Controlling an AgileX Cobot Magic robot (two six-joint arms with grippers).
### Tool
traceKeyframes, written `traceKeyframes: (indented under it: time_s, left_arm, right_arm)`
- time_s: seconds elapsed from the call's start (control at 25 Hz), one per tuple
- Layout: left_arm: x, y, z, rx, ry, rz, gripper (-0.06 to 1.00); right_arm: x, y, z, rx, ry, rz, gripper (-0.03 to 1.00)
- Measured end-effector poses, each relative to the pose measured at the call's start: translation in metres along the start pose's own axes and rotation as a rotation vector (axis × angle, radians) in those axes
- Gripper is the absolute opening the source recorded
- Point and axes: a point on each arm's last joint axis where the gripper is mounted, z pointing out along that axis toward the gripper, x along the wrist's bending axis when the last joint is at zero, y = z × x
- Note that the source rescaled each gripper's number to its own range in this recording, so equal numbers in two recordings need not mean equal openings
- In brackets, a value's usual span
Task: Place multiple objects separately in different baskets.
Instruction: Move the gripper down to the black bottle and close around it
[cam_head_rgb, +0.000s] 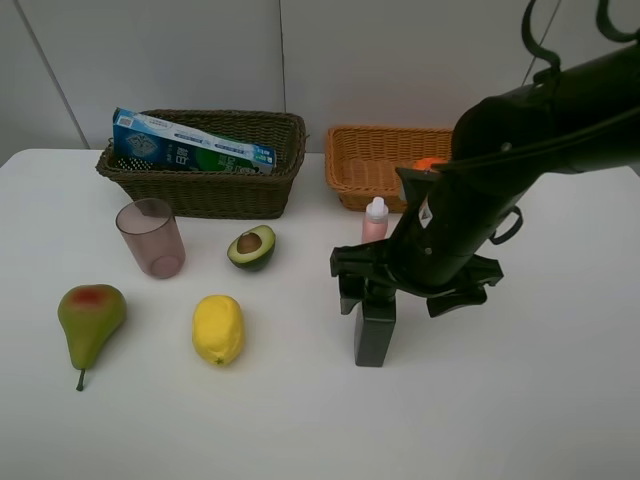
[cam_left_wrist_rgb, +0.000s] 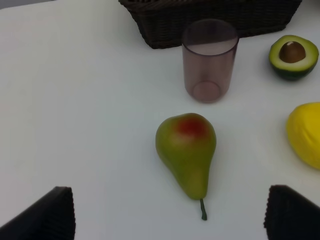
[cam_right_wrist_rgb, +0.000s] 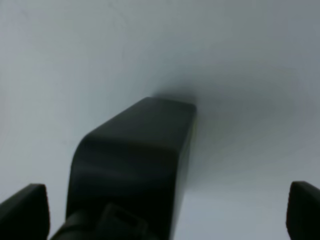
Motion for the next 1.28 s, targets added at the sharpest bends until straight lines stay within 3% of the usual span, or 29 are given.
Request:
traceKeyframes:
  time_s: [0.48,0.6,0.68,0.76,0.96,1.0,1.28]
  left_arm:
    - [0.0000,0.0000,0.0000,0.000,0.000,0.000,1.00]
    - [0.0000,0.0000,0.0000,0.000,0.000,0.000,1.00]
    - [0.0000,0.0000,0.0000,0.000,0.000,0.000,1.00]
    - [0.0000,0.0000,0.0000,0.000,0.000,0.000,1.00]
    - [0.0000,0.0000,0.0000,0.000,0.000,0.000,1.00]
    - [0.0000,0.0000,0.0000,0.000,0.000,0.000,1.00]
    - [0.0000,0.0000,0.0000,0.000,0.000,0.000,1.00]
  right_arm:
    - [0.0009,0.0016,0.0000,-0.017,0.009,-0.002,1.00]
    - [0.0013,0.0023,0.0000,-0.025,0.014,-0.002,0.96]
    - [0.0015,0.0025,0.0000,-0.028,0.016,-0.002,0.87]
    - [0.0018,0.0030,-0.0001,-0.033,0.020,-0.001,0.72]
    - [0.0034,0.0033,-0.0001,-0.035,0.037,0.018,0.15]
    - [0.0035,0.0032,-0.0001,-0.034,0.039,0.020,0.11]
    - [0.0034,0.0031,-0.0001,-0.034,0.037,0.019,0.11]
